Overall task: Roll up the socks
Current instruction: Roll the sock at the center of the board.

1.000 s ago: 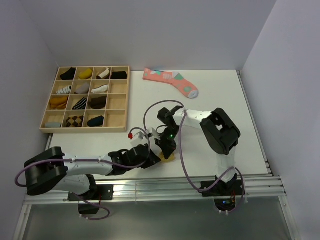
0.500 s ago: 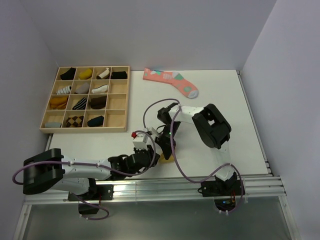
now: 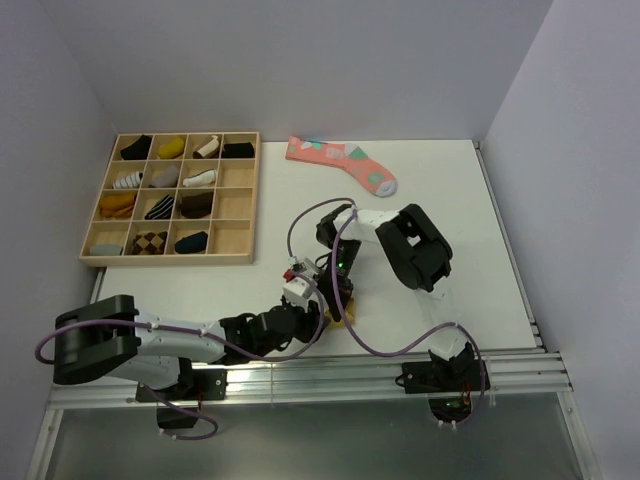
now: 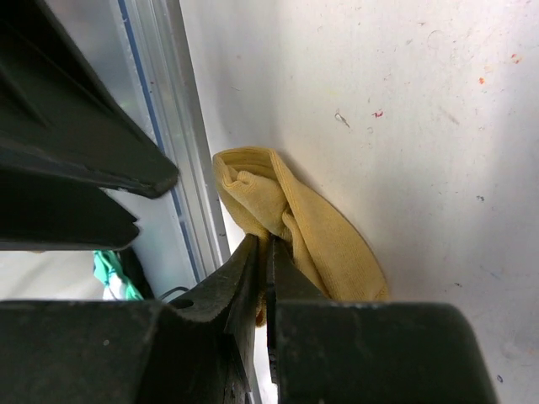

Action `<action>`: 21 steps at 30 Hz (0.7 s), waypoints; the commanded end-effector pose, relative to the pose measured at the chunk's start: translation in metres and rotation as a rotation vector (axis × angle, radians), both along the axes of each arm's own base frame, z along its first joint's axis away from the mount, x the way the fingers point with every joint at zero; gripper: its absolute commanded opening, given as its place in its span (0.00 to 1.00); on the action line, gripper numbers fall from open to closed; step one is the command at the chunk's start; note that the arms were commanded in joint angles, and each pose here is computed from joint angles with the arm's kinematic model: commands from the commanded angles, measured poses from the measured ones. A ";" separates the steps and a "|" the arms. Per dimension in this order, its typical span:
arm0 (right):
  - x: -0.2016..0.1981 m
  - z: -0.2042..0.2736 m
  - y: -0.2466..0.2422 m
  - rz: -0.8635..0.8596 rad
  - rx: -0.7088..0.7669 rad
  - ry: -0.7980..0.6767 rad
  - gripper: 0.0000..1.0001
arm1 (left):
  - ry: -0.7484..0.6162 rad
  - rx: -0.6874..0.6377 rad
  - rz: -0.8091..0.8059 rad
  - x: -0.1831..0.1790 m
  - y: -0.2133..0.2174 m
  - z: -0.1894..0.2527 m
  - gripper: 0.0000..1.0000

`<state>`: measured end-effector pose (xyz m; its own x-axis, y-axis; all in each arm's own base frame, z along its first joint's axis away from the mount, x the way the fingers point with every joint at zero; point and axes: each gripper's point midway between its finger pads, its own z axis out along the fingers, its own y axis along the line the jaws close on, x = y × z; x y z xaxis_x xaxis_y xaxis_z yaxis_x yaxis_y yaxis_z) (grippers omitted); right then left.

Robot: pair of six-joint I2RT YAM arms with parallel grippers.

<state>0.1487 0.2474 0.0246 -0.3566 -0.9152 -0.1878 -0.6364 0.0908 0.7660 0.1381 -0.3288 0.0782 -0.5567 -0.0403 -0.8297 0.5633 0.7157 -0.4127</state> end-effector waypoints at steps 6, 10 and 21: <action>0.006 -0.002 -0.004 0.027 0.000 0.045 0.05 | -0.061 0.013 -0.179 -0.013 -0.035 0.004 0.44; 0.005 -0.005 -0.006 0.025 -0.015 0.047 0.05 | -0.087 0.027 -0.188 -0.010 -0.038 0.004 0.47; 0.002 -0.003 -0.011 0.037 -0.018 0.093 0.05 | -0.107 0.083 -0.200 0.010 -0.041 -0.009 0.47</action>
<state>0.1493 0.2436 0.0245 -0.3619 -0.9188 -0.1577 -0.5781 0.0885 0.8112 0.1412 -0.3549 0.0531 -0.4947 0.1530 -0.8555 0.7013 0.6517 -0.2890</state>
